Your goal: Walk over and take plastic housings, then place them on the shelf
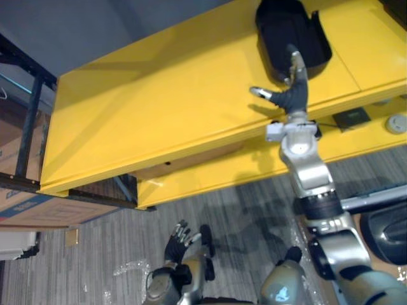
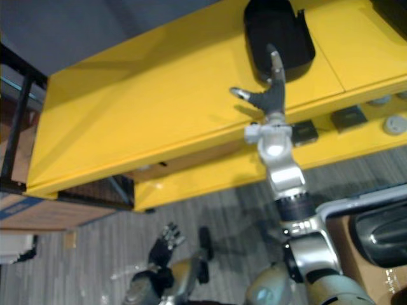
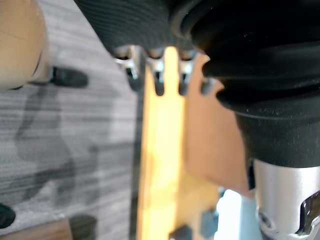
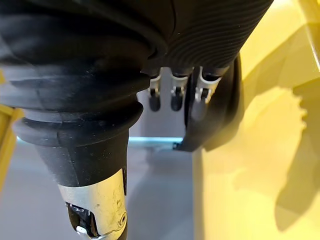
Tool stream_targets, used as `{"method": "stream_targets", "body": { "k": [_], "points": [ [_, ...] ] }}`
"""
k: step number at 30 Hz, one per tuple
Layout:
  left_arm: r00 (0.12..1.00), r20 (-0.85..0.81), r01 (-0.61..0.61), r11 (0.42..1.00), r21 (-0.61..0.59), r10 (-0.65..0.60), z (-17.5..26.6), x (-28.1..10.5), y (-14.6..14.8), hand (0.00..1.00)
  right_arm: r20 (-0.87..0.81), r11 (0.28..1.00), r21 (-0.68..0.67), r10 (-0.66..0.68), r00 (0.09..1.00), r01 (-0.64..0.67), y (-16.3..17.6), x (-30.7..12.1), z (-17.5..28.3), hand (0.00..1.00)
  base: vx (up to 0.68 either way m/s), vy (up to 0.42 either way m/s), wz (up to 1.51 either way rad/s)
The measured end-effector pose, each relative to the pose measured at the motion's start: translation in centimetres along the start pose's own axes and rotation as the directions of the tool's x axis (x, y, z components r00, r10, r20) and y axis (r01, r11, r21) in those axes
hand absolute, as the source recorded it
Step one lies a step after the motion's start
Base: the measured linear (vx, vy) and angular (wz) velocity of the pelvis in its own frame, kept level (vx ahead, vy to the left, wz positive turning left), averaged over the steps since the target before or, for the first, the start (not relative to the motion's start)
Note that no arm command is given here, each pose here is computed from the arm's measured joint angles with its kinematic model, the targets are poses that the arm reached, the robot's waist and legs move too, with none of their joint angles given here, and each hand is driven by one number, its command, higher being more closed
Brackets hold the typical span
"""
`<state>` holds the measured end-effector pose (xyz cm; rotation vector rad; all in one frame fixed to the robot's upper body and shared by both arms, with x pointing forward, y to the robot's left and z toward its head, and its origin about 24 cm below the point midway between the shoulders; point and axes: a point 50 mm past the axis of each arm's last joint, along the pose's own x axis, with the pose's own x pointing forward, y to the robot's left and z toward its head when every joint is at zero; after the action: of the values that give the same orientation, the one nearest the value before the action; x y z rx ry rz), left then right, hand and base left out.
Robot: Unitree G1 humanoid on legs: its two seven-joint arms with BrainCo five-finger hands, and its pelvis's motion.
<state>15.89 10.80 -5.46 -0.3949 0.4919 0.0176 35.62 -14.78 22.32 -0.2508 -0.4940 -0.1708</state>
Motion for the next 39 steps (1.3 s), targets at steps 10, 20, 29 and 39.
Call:
{"method": "stream_targets", "body": {
  "k": [10,20,29,39],
  "points": [
    [1.0,-0.002,0.002,1.0,0.0,-0.002,0.0,0.0,0.0,0.0,0.102,0.973,-0.021,0.232,0.967,-0.231,1.3,-0.2,0.9,0.0,0.0,0.0,0.0],
    [1.0,-0.007,0.003,1.0,0.003,-0.003,-0.1,0.0,0.0,0.0,0.182,0.904,-0.078,0.427,0.886,-0.42,4.9,-1.5,2.8,0.0,0.0,0.0,0.0],
    [0.993,-0.099,0.067,0.997,0.046,-0.062,-1.9,0.1,-1.3,0.0,0.056,0.973,-0.119,0.204,0.977,-0.196,3.7,1.7,2.2,0.0,0.0,-0.016,0.02],
    [0.992,-0.095,0.093,0.994,0.061,-0.087,-1.6,0.6,-1.9,0.0,-0.006,0.988,-0.148,0.053,0.999,-0.053,2.2,3.2,2.4,0.0,-0.01,-0.037,0.06]
  ]
}}
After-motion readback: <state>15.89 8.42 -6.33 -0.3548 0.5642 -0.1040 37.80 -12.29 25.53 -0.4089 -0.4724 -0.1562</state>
